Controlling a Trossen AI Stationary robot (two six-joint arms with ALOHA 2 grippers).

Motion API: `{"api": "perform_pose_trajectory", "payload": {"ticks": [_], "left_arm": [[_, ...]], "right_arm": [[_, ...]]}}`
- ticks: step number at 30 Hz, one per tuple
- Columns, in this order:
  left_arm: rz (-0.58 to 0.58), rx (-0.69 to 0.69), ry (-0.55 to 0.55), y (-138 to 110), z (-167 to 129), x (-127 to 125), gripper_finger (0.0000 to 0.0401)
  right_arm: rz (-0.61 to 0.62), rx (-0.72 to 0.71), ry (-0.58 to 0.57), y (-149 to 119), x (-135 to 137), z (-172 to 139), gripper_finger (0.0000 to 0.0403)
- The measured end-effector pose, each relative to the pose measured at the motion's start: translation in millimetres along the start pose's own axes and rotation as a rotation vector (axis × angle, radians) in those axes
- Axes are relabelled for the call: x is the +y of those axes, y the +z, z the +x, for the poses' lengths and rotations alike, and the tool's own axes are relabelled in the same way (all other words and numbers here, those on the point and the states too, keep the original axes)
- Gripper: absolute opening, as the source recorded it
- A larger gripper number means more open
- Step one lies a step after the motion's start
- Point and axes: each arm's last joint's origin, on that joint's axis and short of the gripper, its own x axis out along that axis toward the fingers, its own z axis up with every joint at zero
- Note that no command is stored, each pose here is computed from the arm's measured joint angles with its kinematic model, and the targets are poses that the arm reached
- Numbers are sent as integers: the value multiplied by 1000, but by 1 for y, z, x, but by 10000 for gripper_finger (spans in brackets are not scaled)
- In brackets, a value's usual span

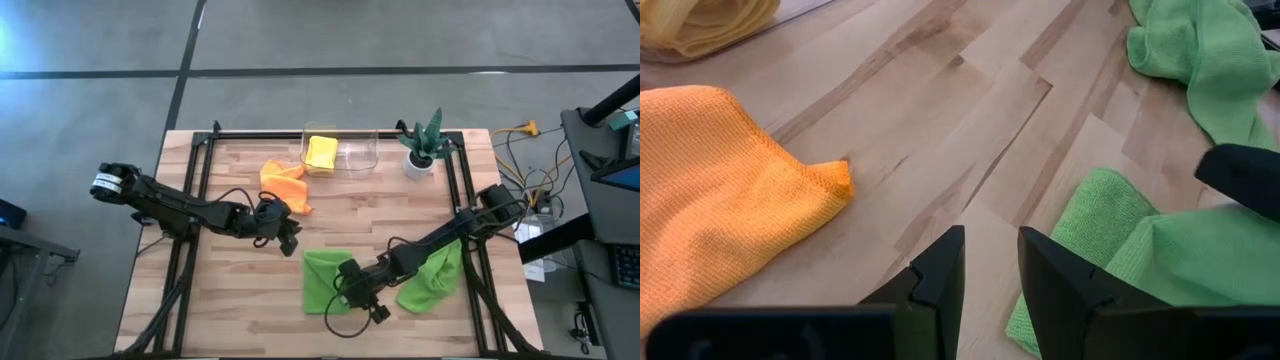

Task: Fold microfiber towels
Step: Fold the left green microfiber towel

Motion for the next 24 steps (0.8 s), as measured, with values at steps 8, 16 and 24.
{"api": "perform_pose_trajectory", "payload": {"ticks": [8,16,24], "left_arm": [[-4,0,0,0,0,0,81],[-3,0,-1,0,0,0,81],[1,-1,-1,0,0,0,81]], "right_arm": [[-9,-73,10,22,1,-7,152],[-43,-26,61,24,9,-8,164],[-51,59,120,18,18,-8,147]]}}
